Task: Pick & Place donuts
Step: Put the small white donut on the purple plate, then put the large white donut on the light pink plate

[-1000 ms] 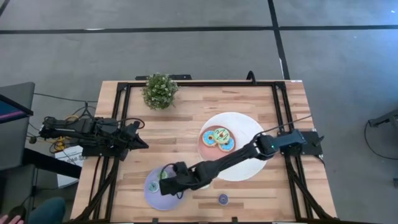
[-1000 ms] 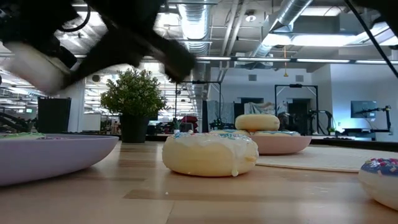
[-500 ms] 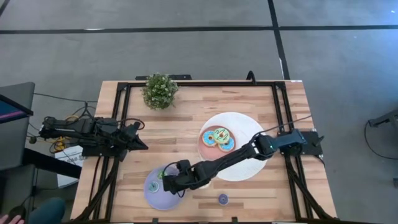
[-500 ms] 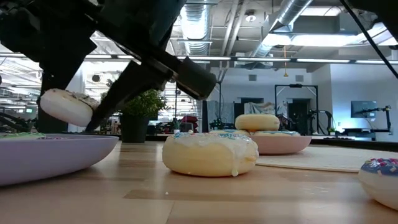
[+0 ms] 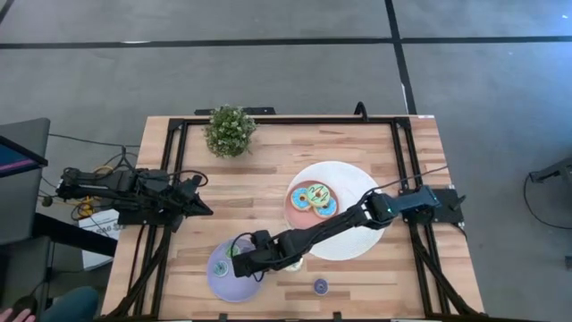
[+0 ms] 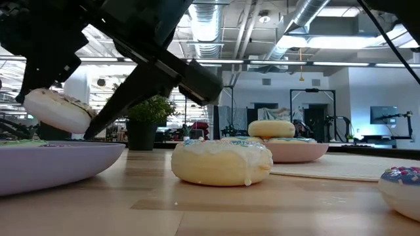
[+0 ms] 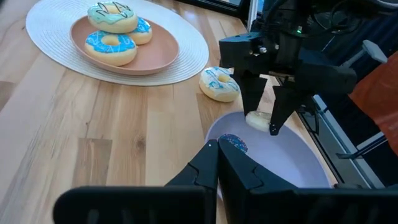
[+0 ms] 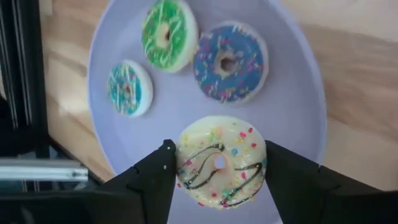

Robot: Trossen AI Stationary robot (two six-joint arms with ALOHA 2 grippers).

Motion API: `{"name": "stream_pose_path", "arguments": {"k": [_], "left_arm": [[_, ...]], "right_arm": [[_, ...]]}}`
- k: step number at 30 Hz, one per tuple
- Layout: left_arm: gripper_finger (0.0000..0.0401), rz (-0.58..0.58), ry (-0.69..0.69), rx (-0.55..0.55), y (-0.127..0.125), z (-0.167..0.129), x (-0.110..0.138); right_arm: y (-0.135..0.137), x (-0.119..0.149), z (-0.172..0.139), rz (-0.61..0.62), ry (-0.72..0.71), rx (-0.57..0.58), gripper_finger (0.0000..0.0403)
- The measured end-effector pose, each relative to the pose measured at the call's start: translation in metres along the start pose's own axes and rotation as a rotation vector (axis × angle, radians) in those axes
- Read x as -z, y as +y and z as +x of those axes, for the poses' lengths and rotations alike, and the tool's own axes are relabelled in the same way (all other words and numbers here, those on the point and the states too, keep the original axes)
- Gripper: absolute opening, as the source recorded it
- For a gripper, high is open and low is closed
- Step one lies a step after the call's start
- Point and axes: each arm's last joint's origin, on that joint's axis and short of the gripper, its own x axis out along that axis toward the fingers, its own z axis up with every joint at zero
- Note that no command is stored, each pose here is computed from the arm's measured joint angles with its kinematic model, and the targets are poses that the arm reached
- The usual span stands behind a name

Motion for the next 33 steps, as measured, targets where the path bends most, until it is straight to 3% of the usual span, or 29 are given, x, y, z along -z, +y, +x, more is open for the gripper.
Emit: {"name": "stream_pose_path", "arguments": {"k": [11,14,23,33], "left_arm": [[0.0,-0.001,-0.001,0.0,0.0,0.0,-0.0001],[0.0,-0.001,-0.001,0.0,0.0,0.0,-0.0001],[0.0,-0.001,-0.001,-0.001,0.0,0.0,-0.0001],[0.0,-0.006,-0.001,0.0,0.0,0.0,0.0]], "right_arm": [[0.002,-0.0001,0.0009,-0.063,0.005,-0.025,0.0222],[-0.0018,-0.0027,0.0003,-0.011,0.004,0.019,0.0222],[0.0037,-0.0033,0.0006,-0.039,0.001,-0.039,0.0224],[0.0011,-0.0035,0.0007,-0.014,0.001,-0.012,0.0271]]}}
